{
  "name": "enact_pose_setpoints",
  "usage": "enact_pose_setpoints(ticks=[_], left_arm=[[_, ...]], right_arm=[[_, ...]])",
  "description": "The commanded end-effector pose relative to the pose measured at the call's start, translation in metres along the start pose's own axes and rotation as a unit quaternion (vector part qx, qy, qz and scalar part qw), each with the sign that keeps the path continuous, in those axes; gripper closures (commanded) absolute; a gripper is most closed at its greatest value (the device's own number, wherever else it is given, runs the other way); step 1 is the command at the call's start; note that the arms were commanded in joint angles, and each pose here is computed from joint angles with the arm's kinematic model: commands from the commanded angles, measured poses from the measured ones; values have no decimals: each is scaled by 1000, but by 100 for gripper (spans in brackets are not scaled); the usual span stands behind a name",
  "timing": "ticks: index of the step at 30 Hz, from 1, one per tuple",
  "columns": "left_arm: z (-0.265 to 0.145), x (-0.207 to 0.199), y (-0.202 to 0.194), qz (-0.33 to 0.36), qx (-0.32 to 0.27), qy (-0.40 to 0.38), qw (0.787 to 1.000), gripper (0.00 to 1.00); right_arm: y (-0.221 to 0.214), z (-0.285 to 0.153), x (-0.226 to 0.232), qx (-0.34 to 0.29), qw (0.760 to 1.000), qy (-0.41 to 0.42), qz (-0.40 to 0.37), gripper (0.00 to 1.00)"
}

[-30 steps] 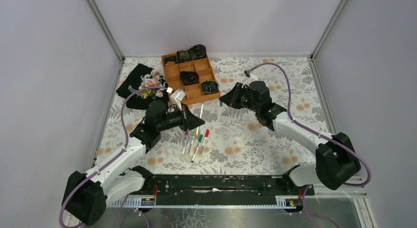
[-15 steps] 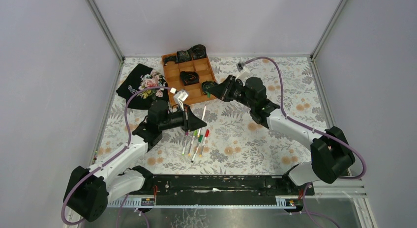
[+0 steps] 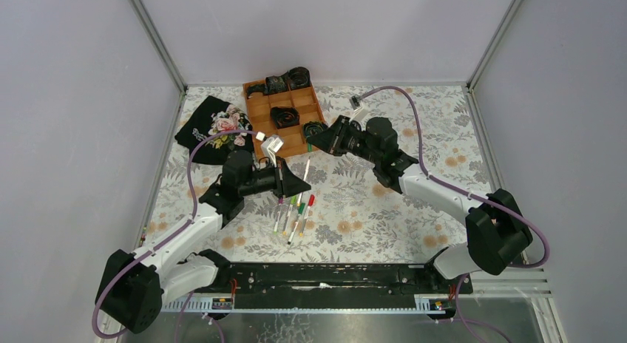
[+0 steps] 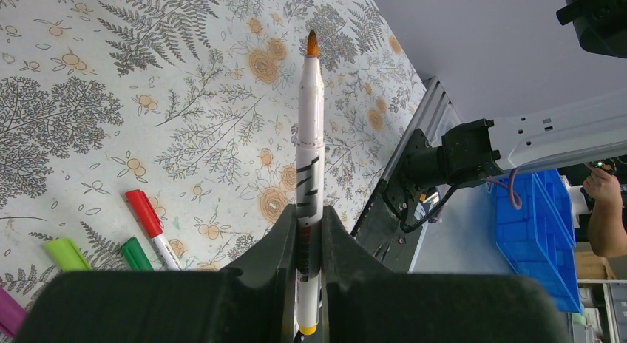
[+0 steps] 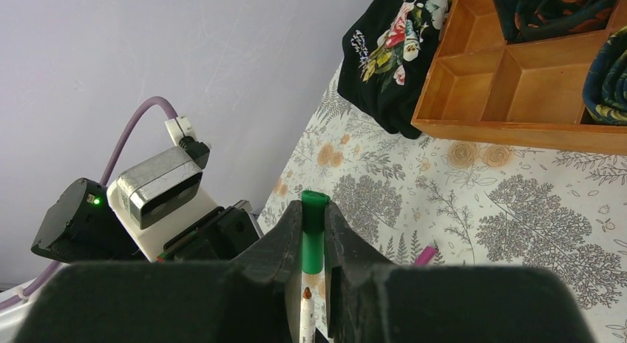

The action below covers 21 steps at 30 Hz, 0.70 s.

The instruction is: Insert the pens into the pen caps

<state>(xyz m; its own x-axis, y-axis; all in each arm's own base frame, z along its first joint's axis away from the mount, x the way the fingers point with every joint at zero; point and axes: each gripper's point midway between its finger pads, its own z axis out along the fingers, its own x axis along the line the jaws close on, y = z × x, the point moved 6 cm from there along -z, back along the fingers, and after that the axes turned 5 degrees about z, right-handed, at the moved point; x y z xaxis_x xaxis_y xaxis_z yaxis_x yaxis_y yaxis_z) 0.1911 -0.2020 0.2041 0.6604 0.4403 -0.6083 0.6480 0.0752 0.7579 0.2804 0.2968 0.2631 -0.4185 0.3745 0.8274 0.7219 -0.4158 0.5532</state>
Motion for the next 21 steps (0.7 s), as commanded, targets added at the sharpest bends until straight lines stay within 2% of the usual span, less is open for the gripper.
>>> enact_pose_setpoints(ticks=[1,21], left_arm=[[1,-6,13,25,-29,-15,999,100],[-1,-6,14,27,-38,-4,999,100]], right_arm=[[8,3,27,-6,999,49,-19,100],[-1,-5,25,5,999,44,-23,100]])
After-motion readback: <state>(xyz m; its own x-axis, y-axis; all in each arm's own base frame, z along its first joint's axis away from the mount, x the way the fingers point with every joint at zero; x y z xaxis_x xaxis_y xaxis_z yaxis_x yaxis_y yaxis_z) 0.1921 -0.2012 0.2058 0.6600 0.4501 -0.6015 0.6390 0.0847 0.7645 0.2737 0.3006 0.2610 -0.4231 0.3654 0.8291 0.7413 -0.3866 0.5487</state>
